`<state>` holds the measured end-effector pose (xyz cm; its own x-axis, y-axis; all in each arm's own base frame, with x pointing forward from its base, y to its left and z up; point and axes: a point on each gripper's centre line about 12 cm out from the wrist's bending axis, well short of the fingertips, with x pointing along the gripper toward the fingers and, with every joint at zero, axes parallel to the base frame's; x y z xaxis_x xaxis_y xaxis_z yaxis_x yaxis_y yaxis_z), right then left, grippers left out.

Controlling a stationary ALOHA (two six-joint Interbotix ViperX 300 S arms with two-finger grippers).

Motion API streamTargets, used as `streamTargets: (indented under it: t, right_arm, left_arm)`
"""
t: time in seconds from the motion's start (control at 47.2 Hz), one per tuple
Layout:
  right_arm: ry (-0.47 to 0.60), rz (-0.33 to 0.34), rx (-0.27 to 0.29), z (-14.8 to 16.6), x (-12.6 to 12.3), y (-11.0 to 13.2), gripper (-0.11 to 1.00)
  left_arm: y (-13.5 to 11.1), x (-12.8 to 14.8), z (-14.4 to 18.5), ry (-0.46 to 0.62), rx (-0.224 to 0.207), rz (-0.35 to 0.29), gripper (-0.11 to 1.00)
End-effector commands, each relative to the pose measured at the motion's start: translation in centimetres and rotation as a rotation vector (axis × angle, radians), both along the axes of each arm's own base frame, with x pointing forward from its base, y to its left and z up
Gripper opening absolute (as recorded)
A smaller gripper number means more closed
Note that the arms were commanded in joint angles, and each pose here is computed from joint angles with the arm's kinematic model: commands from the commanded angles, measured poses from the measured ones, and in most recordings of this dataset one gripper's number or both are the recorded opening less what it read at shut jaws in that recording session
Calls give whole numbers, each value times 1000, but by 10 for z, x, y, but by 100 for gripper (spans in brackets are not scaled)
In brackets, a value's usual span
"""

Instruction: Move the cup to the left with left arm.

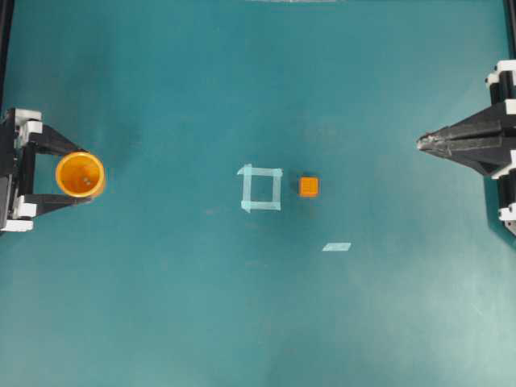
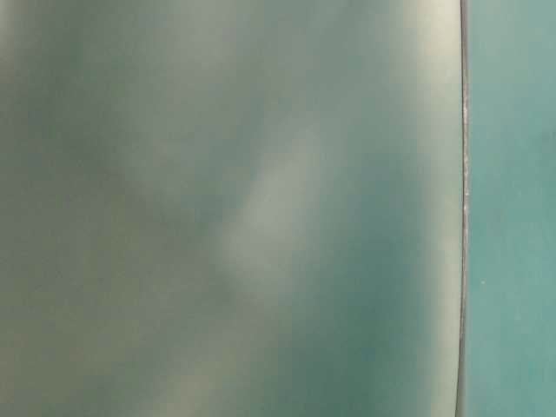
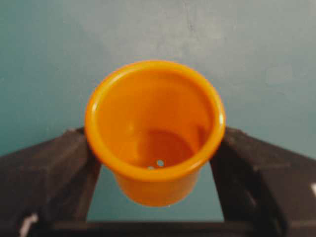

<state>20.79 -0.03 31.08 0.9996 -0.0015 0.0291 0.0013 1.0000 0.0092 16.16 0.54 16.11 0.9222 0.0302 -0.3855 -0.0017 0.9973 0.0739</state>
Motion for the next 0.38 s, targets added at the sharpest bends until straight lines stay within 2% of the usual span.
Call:
streamTargets:
  t: [0.0,0.36]
  right_arm:
    - [-32,0,1,13,2,0,0]
    - [-32,0,1,13,2,0,0]
  left_arm:
    - [0,3,3,-11,3,0,69]
    - [0,2,3,-8,3,0,69]
